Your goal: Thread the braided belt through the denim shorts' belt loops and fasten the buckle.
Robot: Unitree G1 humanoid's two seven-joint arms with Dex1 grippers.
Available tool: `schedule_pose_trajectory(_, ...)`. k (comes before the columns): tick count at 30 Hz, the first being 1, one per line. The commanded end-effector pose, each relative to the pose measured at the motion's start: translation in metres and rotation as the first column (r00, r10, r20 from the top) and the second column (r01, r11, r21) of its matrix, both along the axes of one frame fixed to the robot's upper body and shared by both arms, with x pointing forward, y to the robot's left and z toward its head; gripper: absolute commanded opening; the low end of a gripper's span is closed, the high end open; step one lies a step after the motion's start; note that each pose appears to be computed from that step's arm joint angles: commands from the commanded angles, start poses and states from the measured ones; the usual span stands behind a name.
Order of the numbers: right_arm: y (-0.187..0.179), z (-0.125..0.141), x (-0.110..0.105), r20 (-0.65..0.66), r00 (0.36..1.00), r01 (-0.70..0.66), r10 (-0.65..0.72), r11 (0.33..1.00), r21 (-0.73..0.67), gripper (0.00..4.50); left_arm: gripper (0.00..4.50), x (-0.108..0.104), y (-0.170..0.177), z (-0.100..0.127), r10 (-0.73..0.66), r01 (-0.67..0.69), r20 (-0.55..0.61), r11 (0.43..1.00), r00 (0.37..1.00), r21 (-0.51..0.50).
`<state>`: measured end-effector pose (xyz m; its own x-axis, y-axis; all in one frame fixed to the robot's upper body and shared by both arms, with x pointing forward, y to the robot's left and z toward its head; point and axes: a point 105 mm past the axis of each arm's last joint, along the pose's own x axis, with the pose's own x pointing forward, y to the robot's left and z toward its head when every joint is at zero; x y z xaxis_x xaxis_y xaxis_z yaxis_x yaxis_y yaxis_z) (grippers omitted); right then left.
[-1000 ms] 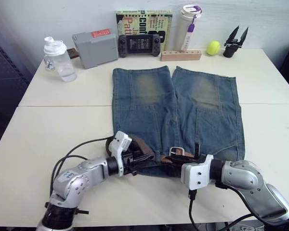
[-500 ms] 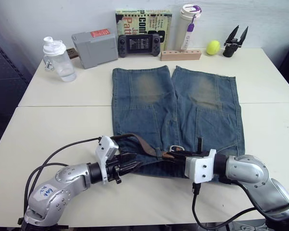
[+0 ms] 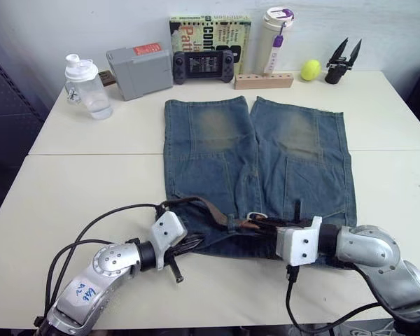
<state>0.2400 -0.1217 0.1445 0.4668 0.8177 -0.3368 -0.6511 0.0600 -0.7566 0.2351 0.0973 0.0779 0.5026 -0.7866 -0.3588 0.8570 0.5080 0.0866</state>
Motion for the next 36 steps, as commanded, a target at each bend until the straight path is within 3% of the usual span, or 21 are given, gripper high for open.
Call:
schedule_pose_trajectory(1, -0.034, 0.026, 0.012, 0.066, 0.993, 0.098, -0.098, 0.995, 0.008, 0.00, 0.02, -0.004, 0.024, -0.041, 0.083, -0.068, -0.110, 0.988, 0.990, 0.137)
schedule_pose_trajectory(10, -0.102, 0.078, 0.029, 0.057, 0.953, 0.290, -0.299, 0.949, 0.126, 0.00, 0.02, -0.004, 0.025, -0.043, 0.069, -0.056, -0.077, 0.986, 0.995, 0.155)
schedule_pose_trajectory(15, -0.095, 0.082, 0.025, 0.020, 0.963, 0.265, -0.270, 0.954, 0.141, 0.00, 0.02, -0.002, 0.024, -0.039, 0.048, -0.044, -0.027, 0.988, 0.998, 0.145)
schedule_pose_trajectory(18, -0.085, 0.075, 0.022, -0.006, 0.970, 0.241, -0.242, 0.961, 0.139, 0.00, 0.02, 0.003, 0.022, -0.021, 0.047, -0.049, 0.029, 0.996, 0.998, 0.073)
schedule_pose_trajectory(19, -0.083, 0.074, 0.021, -0.013, 0.972, 0.235, -0.236, 0.962, 0.137, 0.00, 0.68, 0.005, 0.021, -0.015, 0.049, -0.051, 0.041, 0.998, 0.998, 0.038)
schedule_pose_trajectory(22, -0.073, 0.072, 0.019, -0.037, 0.978, 0.207, -0.204, 0.969, 0.135, 0.00, 1.85, 0.000, 0.017, 0.008, 0.000, 0.004, 0.065, 0.998, 0.998, -0.056)
schedule_pose_trajectory(26, -0.061, 0.067, 0.015, -0.075, 0.983, 0.175, -0.169, 0.980, 0.093, 0.00, 3.58, -0.012, 0.026, 0.027, -0.060, 0.063, 0.041, 0.994, 0.997, -0.092)
schedule_pose_trajectory(29, -0.055, 0.065, 0.014, -0.087, 0.986, 0.150, -0.144, 0.987, 0.064, 0.00, 3.58, -0.024, 0.034, 0.045, -0.108, 0.105, -0.012, 0.985, 0.994, -0.137)
schedule_pose_trajectory(32, -0.048, 0.062, 0.013, -0.089, 0.989, 0.118, -0.114, 0.992, 0.037, 0.00, 3.58, -0.032, 0.040, 0.072, -0.171, 0.150, -0.065, 0.956, 0.983, -0.253)
schedule_pose_trajectory(36, -0.033, 0.060, 0.010, -0.100, 0.993, 0.060, -0.057, 0.998, 0.022, 0.00, 3.58, -0.017, 0.056, 0.109, -0.158, 0.133, -0.036, 0.918, 0.987, -0.374)
